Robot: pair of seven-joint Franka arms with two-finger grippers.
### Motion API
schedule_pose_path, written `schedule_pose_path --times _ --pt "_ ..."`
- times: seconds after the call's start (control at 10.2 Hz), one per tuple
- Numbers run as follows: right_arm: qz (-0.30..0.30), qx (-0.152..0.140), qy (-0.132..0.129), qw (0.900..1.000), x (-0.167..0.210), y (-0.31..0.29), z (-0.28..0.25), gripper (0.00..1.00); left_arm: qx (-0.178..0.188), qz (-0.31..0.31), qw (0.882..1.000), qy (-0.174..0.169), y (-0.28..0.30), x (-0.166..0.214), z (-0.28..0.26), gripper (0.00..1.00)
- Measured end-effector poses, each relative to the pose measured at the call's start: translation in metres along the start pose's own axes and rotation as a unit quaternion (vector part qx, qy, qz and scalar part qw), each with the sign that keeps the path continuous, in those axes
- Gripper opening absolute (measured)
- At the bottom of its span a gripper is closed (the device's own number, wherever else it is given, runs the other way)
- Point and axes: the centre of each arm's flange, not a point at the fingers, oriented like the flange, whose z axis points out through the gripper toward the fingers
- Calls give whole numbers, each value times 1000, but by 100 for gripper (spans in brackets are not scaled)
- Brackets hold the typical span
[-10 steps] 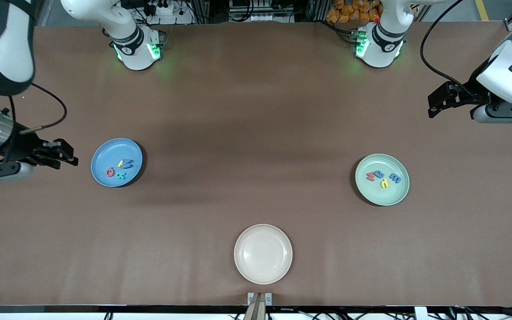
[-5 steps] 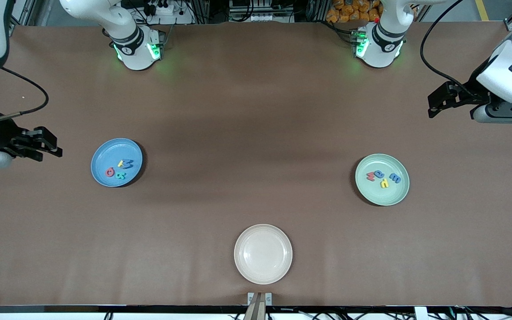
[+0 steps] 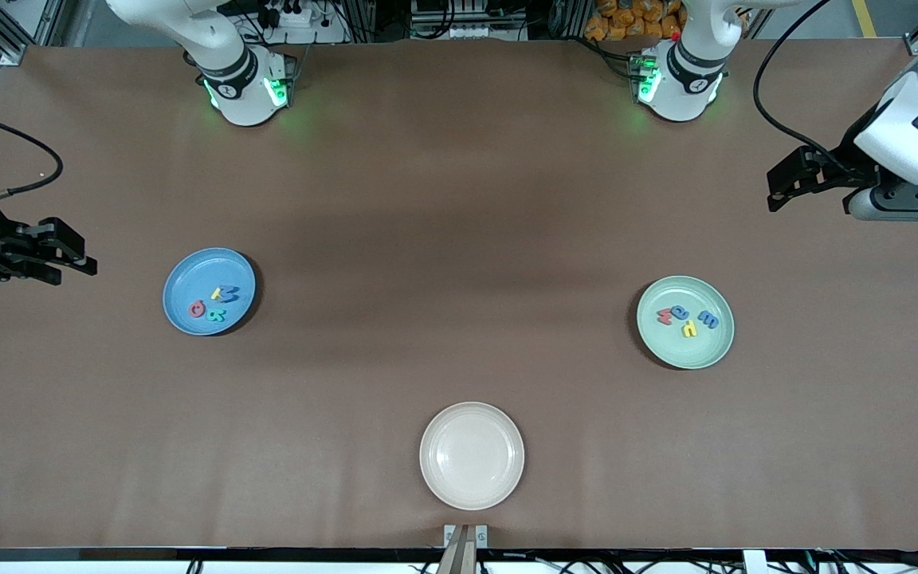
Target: Sort uppercase to blue plate, lowercase to green plate
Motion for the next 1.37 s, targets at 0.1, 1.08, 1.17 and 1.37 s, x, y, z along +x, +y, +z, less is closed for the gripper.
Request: schedule_pose_path --times 0.1,1.08,1.17,1.37 --pt "-2 1 1 1000 0 -1 -1 53 0 0 1000 0 0 0 0 100" --pt "0 -80 44 996 -27 -93 -61 53 0 -3 1000 -3 -3 2 3 100" --pt "0 -80 49 996 -31 -96 -67 53 0 -4 1000 -3 -4 3 4 100" --pt "4 -76 52 996 -32 -93 -69 53 1 -5 1000 -6 -5 5 7 100"
